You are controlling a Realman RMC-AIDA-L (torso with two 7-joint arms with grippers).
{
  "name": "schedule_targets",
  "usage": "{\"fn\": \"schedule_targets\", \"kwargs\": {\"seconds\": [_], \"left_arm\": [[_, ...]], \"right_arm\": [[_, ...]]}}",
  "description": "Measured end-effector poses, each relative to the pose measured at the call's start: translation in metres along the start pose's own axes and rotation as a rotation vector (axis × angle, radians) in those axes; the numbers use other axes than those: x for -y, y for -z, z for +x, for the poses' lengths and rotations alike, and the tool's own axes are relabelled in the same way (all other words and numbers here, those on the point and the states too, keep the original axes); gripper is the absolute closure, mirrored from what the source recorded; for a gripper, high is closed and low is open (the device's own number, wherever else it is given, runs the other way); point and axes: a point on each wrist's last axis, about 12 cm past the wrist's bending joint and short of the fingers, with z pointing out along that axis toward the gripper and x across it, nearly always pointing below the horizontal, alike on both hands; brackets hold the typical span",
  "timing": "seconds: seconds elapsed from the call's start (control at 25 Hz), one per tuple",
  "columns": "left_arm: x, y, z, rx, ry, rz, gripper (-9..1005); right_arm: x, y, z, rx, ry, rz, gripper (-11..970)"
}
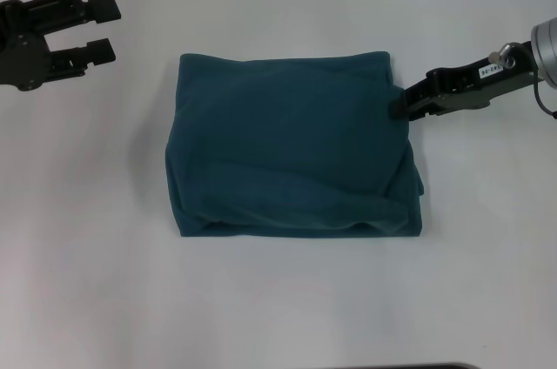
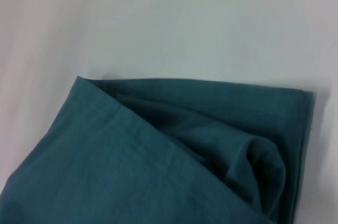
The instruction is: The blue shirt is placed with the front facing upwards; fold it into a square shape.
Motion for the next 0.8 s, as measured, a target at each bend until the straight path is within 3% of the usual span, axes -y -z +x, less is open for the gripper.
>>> {"fn": "schedule_targets", "kwargs": {"seconds": [0.4, 0.68, 0.8], "left_arm": [[-0.001, -0.001, 0.001, 0.001, 0.003, -0.003, 183], [-0.001, 0.000, 0.001, 0.001, 0.004, -0.004, 183], [-0.001, 0.000, 0.002, -0.002, 0.005, -0.002, 183]], "right_arm": [[0.000, 0.000, 0.000, -0.001, -0.001, -0.001, 784], [0.000, 0.013, -0.005, 0.017, -0.009, 0.004, 944], [-0.001, 0.018, -0.008, 0.029, 0.001, 0.003, 943]]}}
